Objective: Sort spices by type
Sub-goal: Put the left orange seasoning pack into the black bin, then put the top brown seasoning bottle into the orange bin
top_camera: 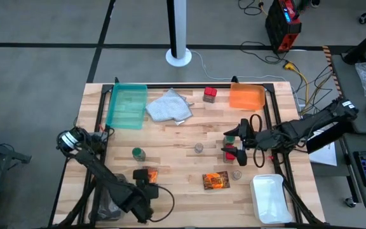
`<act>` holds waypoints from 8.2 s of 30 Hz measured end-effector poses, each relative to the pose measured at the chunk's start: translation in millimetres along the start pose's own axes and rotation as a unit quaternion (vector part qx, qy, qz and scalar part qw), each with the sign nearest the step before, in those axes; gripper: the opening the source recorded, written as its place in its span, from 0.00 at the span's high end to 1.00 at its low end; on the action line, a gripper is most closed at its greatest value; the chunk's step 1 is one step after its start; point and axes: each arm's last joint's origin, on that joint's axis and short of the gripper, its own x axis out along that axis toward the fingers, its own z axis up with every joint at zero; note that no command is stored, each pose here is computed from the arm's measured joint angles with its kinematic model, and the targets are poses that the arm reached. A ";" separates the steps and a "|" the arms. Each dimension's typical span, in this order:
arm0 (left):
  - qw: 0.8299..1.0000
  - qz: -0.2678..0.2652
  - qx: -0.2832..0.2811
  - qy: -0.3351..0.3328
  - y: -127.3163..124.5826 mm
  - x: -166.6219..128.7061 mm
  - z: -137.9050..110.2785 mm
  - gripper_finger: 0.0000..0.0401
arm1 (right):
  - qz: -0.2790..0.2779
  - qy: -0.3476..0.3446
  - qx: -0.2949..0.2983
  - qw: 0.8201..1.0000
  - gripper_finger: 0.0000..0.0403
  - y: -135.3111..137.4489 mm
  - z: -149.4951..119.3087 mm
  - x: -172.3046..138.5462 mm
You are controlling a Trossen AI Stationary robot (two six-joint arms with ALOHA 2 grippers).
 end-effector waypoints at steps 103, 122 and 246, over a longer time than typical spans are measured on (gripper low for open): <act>0.941 -0.196 -0.206 0.182 77.1 -138.0 -78.2 1.00 | -0.012 0.025 -0.032 0.999 0.16 2.2 -7.0 11.3; 0.955 -0.145 -0.162 0.200 66.6 -96.1 -90.2 1.00 | -0.011 0.024 -0.030 0.999 0.16 2.2 -7.0 11.2; 0.917 0.172 0.019 -0.360 163.7 -80.8 -47.9 0.81 | -0.074 0.360 -0.104 0.924 0.58 -18.5 -21.5 206.0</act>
